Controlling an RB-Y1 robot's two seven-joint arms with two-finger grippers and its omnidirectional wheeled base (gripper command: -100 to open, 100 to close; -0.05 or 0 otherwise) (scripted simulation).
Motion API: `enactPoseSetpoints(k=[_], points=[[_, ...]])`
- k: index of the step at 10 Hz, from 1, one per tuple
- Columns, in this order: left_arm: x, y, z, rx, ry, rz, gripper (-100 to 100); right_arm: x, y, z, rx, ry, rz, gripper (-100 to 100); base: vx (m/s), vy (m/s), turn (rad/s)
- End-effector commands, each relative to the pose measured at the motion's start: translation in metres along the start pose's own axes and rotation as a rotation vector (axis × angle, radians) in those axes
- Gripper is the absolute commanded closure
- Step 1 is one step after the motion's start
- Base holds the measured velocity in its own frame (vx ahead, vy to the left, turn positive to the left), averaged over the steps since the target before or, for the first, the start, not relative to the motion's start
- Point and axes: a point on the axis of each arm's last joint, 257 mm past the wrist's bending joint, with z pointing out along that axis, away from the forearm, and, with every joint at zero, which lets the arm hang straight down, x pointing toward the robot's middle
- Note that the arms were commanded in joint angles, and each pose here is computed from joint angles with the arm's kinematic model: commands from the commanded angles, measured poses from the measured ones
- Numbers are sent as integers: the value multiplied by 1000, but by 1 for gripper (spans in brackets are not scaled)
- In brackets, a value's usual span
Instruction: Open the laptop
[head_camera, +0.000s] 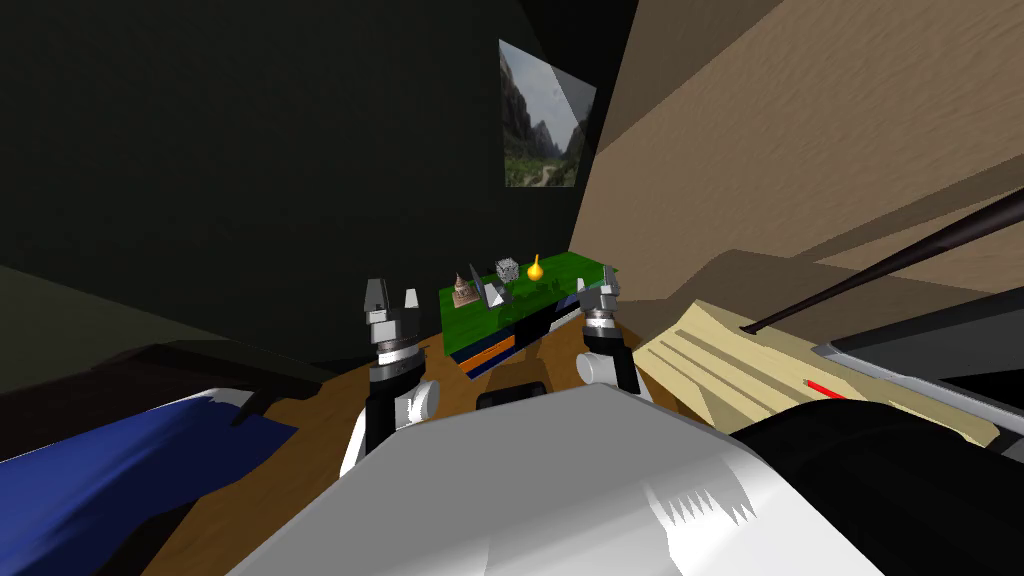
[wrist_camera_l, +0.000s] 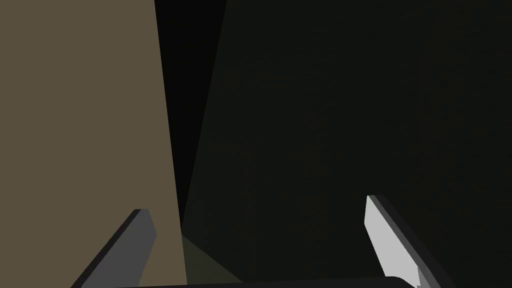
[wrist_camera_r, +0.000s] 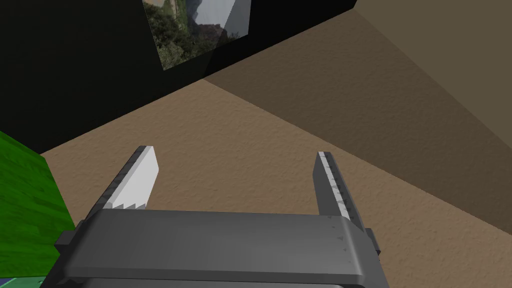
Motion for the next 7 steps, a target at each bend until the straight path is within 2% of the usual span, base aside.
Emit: enactPoseSetpoints(k=[1, 7], points=[[0, 0, 0, 0, 0, 0, 0, 0, 0, 0, 0, 0, 0, 0, 0, 0, 0], [0, 0, 0, 0, 0, 0, 0, 0, 0, 0, 0, 0, 0, 0, 0, 0, 0]])
